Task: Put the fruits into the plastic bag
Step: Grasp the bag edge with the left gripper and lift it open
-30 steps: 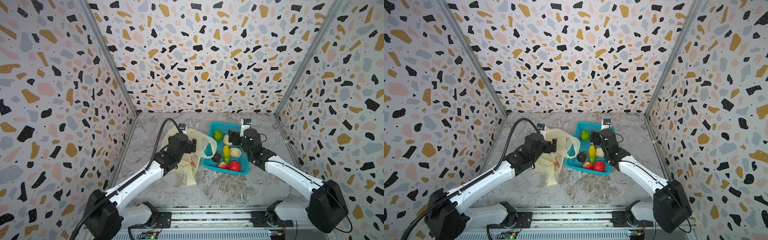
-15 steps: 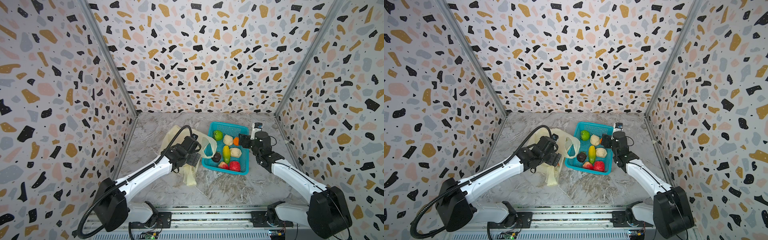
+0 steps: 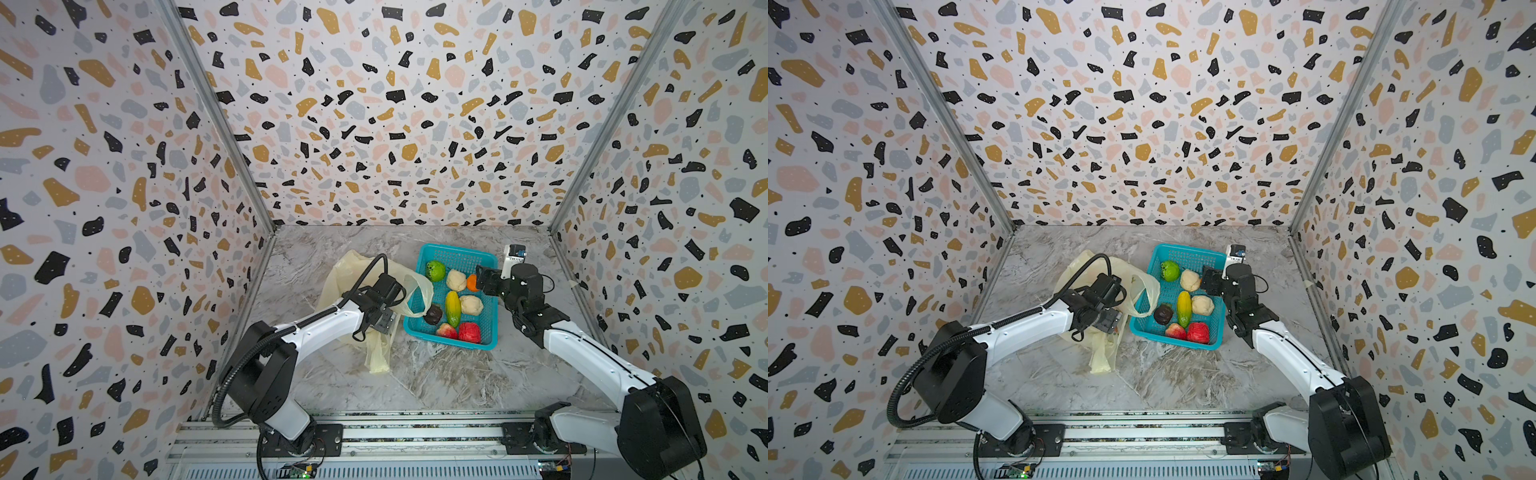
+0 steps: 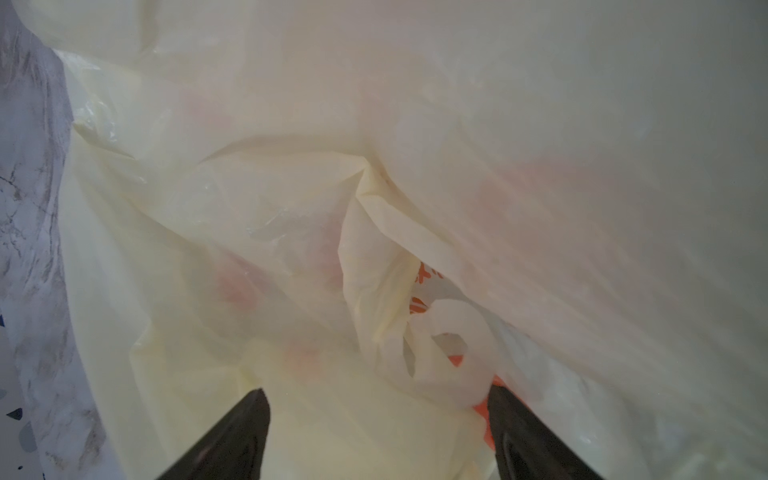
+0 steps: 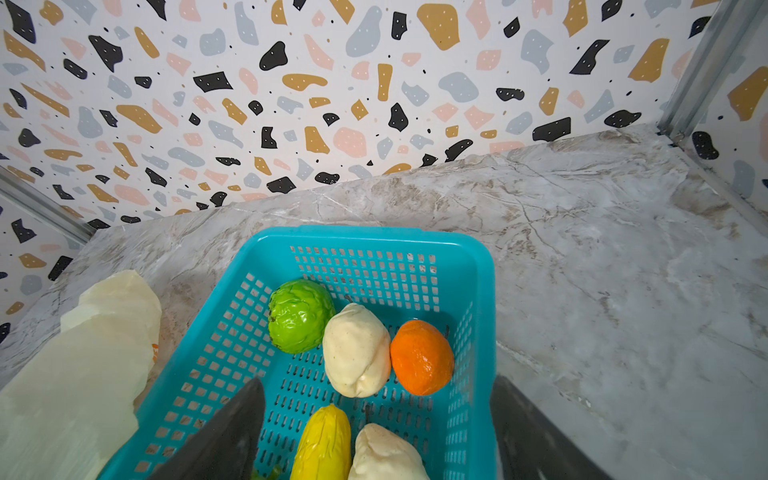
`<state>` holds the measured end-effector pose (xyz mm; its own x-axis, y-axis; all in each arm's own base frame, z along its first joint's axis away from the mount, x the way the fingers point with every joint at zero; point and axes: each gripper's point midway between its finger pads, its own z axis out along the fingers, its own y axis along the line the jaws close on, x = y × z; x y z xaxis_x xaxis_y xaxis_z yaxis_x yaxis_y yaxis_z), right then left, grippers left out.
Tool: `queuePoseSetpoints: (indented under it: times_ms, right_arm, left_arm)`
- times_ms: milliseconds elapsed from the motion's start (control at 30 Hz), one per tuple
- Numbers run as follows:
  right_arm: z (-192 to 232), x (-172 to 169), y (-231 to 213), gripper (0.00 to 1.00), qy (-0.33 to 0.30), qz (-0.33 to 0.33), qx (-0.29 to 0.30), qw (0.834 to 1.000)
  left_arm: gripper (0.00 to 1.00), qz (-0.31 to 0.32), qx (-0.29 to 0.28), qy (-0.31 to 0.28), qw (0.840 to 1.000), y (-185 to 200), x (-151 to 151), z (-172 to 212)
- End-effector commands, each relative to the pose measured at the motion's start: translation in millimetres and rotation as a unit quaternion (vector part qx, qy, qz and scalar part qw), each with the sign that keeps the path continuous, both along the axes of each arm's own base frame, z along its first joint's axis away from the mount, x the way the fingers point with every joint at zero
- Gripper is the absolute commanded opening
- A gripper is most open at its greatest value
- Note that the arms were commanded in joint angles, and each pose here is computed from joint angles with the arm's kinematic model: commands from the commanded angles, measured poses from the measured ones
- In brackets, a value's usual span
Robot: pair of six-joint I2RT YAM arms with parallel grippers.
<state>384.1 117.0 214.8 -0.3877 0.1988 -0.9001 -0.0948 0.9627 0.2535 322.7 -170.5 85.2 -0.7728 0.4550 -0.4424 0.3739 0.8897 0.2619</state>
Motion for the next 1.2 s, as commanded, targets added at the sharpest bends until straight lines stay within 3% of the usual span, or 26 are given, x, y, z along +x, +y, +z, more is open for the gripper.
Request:
queuePoseSetpoints:
  times_ms: [0, 167, 267, 333, 467, 567, 733, 867, 1033, 1167]
  right_arm:
    - [13.8, -2.8, -0.9, 0.85, -0.023, -0.001, -0.002, 1.0]
    - [13.4, -2.8, -0.7, 0.85, -0.022, -0.001, -0.006, 1.0]
    - [14.4, -3.2, -1.1, 0.85, -0.024, -0.002, -0.01, 1.0]
    - [14.8, -3.3, -1.6, 0.85, -0.025, -0.003, -0.012, 1.0]
    - [13.1, -2.9, 0.3, 0.85, -0.024, 0.001, -0.013, 1.0]
    - [12.9, -3.5, 2.3, 0.85, -0.023, 0.005, -0.014, 1.0]
    - [12.0, -3.5, 5.6, 0.85, -0.021, 0.011, -0.015, 1.0]
    - [12.6, -4.2, 14.0, 0.85, -0.022, 0.027, -0.011, 0.999]
    - [12.0, -4.2, 26.3, 0.85, -0.018, 0.055, -0.006, 0.998]
    - [10.0, -4.5, 37.0, 0.85, -0.012, 0.08, 0.001, 0.997]
  left_arm:
    - [0.79, 0.013, -0.006, -0.028, 1.0, -0.7, 18.4, 1.6]
    - [0.73, 0.016, -0.01, -0.027, 0.999, -5.6, 27.6, -10.0]
    - [0.64, 0.019, -0.011, -0.016, 1.0, -5.5, 28.8, -18.9]
    - [0.51, 0.02, -0.022, -0.012, 0.999, -6.7, 29.9, -20.7]
    - [0.11, 0.032, -0.064, -0.027, 0.997, -9.8, 37.2, -5.7]
    - [0.0, 0.049, -0.117, -0.053, 0.991, -10.1, 45.0, 20.4]
    - [0.0, 0.074, -0.223, -0.089, 0.968, -2.9, 55.9, 72.8]
    - [0.0, 0.086, -0.314, -0.1, 0.94, 4.5, 61.5, 106.5]
    - [0.0, 0.077, -0.354, -0.092, 0.928, 4.5, 62.1, 126.7]
    - [0.0, 0.117, -0.366, -0.094, 0.918, 19.9, 67.8, 134.0]
